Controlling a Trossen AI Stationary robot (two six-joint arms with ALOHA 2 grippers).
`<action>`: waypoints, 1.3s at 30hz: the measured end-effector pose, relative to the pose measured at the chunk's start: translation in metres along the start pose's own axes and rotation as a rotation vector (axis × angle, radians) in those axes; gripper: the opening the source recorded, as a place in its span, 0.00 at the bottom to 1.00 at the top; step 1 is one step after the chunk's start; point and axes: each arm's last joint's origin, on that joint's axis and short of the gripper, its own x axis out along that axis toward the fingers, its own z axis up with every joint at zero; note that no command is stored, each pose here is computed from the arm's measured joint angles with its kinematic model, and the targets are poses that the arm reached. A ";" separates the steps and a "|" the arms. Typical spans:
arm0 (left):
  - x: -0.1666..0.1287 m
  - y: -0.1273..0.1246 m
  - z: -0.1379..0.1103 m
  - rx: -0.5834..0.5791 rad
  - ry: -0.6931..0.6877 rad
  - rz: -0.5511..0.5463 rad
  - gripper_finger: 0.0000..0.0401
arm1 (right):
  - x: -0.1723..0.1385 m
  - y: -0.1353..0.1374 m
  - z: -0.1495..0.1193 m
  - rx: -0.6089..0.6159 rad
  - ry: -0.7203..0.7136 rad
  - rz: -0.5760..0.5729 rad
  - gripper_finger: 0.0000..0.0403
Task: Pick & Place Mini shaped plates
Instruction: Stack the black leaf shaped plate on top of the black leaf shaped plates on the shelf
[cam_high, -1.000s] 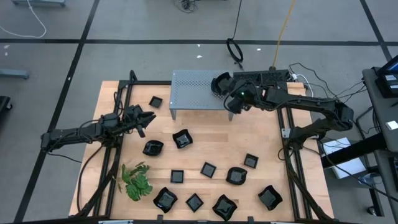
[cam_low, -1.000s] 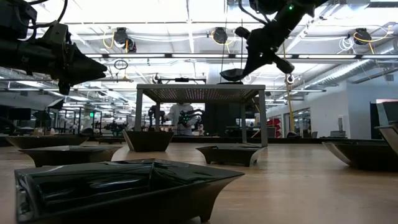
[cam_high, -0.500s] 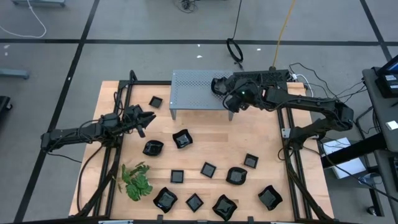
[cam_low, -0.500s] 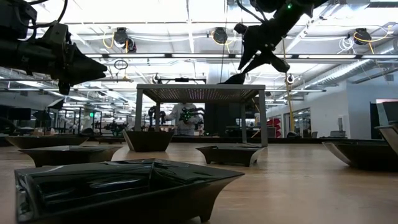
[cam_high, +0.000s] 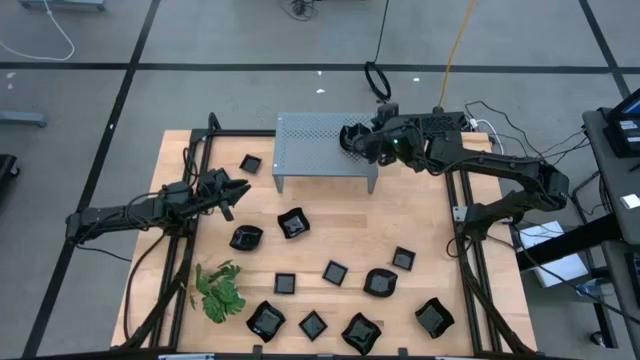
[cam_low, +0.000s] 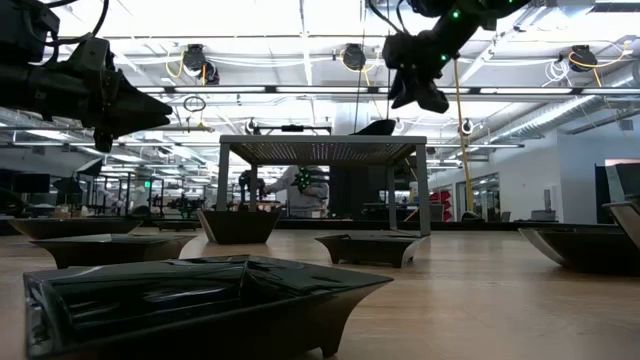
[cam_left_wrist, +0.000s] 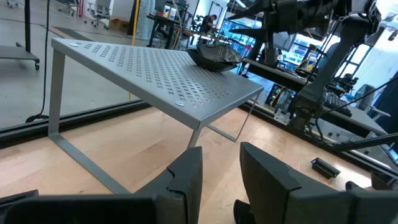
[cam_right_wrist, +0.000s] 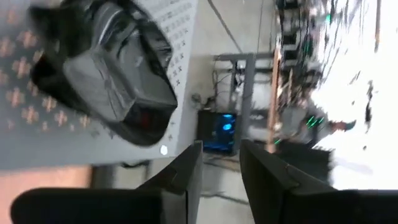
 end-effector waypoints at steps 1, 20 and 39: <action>0.000 0.000 0.000 0.000 0.000 0.000 0.28 | 0.001 0.002 -0.001 0.053 0.006 0.005 0.23; 0.000 0.000 0.000 0.000 0.000 0.000 0.28 | 0.021 0.044 -0.019 0.364 -0.061 -0.093 0.23; 0.000 0.000 0.000 0.000 0.000 0.000 0.28 | 0.011 0.052 -0.014 0.392 -0.005 -0.284 0.23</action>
